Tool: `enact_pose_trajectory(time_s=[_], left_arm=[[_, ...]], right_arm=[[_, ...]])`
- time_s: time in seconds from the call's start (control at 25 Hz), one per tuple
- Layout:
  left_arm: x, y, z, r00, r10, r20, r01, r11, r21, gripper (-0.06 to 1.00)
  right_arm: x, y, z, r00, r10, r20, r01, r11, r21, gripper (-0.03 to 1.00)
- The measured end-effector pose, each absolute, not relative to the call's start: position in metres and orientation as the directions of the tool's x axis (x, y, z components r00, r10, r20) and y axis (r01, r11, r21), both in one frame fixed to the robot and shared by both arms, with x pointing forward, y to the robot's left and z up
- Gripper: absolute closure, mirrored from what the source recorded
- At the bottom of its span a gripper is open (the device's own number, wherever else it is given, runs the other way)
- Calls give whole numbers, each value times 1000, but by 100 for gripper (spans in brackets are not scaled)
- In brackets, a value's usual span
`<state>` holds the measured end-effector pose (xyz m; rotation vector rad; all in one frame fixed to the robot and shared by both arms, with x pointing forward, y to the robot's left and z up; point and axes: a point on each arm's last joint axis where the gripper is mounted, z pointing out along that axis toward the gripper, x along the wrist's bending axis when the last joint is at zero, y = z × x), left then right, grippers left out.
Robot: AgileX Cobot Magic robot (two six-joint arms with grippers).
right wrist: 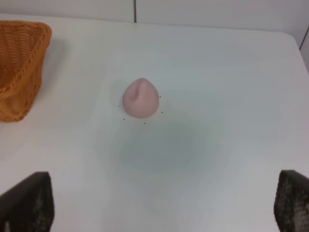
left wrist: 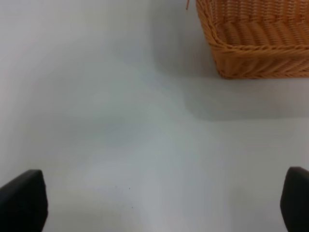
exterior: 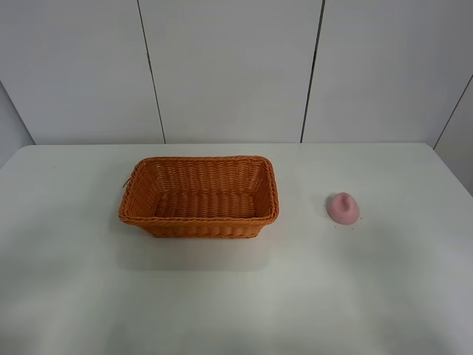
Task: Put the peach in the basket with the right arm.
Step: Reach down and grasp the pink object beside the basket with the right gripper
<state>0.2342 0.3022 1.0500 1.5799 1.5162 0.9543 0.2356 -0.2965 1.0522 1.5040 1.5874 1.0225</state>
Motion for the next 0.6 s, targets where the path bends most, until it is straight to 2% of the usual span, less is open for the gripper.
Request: enact_pose_trajectory(time_s=[0.36, 0.6], left_arm=[[234, 302, 1050, 27, 999, 23, 453, -33, 891, -5], [234, 302, 1050, 27, 999, 23, 453, -33, 891, -5]], right_arm=[[236, -297, 1053, -66, 998, 20, 438, 11, 899, 27], [274, -295, 1067, -63, 998, 26, 594, 17, 804, 27]])
